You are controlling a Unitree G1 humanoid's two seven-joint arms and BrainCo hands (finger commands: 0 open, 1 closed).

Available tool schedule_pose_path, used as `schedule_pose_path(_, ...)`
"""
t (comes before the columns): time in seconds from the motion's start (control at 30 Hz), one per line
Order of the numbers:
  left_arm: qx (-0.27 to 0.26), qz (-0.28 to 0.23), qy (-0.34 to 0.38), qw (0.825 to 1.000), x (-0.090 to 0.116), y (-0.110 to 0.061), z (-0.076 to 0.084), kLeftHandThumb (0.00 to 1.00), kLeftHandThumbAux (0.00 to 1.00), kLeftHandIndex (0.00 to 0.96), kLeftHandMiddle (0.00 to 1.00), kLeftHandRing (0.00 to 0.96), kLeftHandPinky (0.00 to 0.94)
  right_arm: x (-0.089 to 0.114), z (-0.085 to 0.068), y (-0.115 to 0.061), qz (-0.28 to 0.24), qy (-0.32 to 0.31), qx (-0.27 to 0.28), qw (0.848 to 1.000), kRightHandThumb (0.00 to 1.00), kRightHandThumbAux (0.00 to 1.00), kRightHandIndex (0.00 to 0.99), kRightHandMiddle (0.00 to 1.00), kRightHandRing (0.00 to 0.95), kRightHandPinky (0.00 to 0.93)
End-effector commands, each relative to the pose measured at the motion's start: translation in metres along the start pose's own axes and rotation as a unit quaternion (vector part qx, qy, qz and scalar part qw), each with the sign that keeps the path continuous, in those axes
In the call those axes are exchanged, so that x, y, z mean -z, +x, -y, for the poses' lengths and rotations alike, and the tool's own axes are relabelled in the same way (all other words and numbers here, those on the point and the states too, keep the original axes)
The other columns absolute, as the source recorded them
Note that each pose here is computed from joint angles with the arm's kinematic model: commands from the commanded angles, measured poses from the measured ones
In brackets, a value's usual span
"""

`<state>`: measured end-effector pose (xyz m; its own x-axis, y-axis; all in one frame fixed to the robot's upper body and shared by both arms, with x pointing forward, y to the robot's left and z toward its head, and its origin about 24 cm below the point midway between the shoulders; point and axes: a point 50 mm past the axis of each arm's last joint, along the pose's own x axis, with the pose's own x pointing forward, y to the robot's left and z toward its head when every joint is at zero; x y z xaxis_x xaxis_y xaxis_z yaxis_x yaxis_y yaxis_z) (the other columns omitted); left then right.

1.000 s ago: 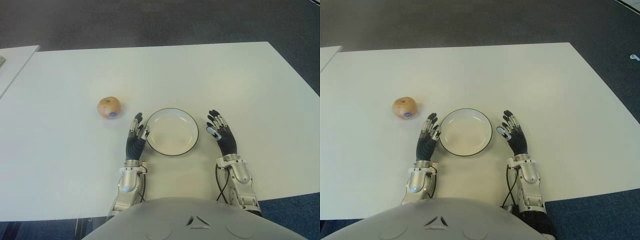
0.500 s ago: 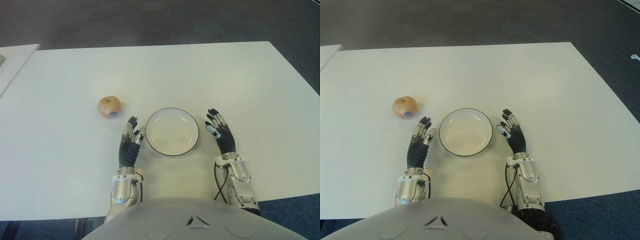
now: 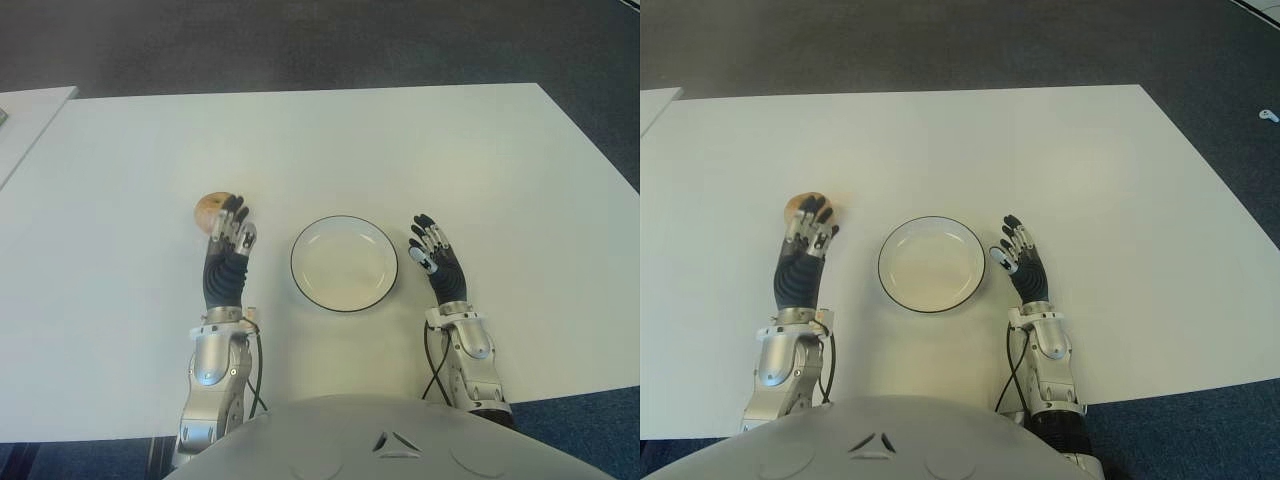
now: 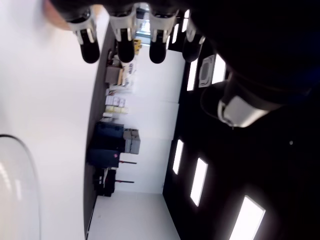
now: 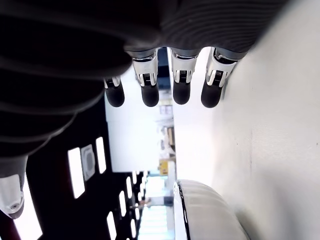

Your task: Put the apples into the plate.

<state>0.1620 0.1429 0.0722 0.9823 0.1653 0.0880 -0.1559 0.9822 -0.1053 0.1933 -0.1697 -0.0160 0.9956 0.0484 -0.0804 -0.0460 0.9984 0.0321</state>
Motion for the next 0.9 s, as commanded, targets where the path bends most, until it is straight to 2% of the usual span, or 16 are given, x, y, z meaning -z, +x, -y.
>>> schedule_pose_path(0.03, -0.016, 0.004, 0.070, 0.997, -0.004, 0.003, 0.001, 0.069, 0.513, 0.038, 0.007, 0.000, 0.000, 0.023, -0.004, -0.010, -0.067, 0.005, 0.004, 0.998, 0.089, 0.514, 0.000, 0.000, 0.000, 0.000)
schedule_pose_path(0.47, -0.002, 0.028, 0.122, 0.992, -0.010, 0.018, 0.002, 0.047, 0.487, 0.026, 0.000, 0.000, 0.000, 0.027, -0.005, -0.007, -0.069, 0.004, 0.004, 0.998, 0.077, 0.502, 0.000, 0.000, 0.000, 0.000)
schedule_pose_path(0.63, 0.016, 0.050, 0.163, 0.985, -0.020, 0.030, 0.003, 0.059, 0.482, 0.019, 0.000, 0.000, 0.000, 0.028, -0.004, -0.006, -0.067, 0.004, 0.005, 0.998, 0.074, 0.511, 0.000, 0.000, 0.000, 0.000)
schedule_pose_path(0.7, 0.028, 0.071, 0.231, 0.970, -0.028, 0.038, 0.003, 0.062, 0.460, 0.013, 0.000, 0.000, 0.000, 0.029, -0.004, -0.005, -0.067, 0.003, 0.006, 0.998, 0.073, 0.514, 0.000, 0.000, 0.000, 0.000)
schedule_pose_path(0.8, 0.035, 0.083, 0.279, 0.956, -0.032, 0.042, 0.003, 0.066, 0.423, 0.006, 0.000, 0.000, 0.000, 0.029, -0.004, -0.004, -0.066, 0.002, 0.007, 0.998, 0.071, 0.518, 0.000, 0.000, 0.000, 0.000)
schedule_pose_path(0.9, 0.055, 0.111, 0.377, 0.918, -0.037, 0.044, 0.003, 0.076, 0.390, 0.004, 0.000, 0.000, 0.008, 0.029, -0.004, -0.003, -0.064, 0.000, 0.007, 0.998, 0.069, 0.520, 0.000, 0.000, 0.000, 0.000)
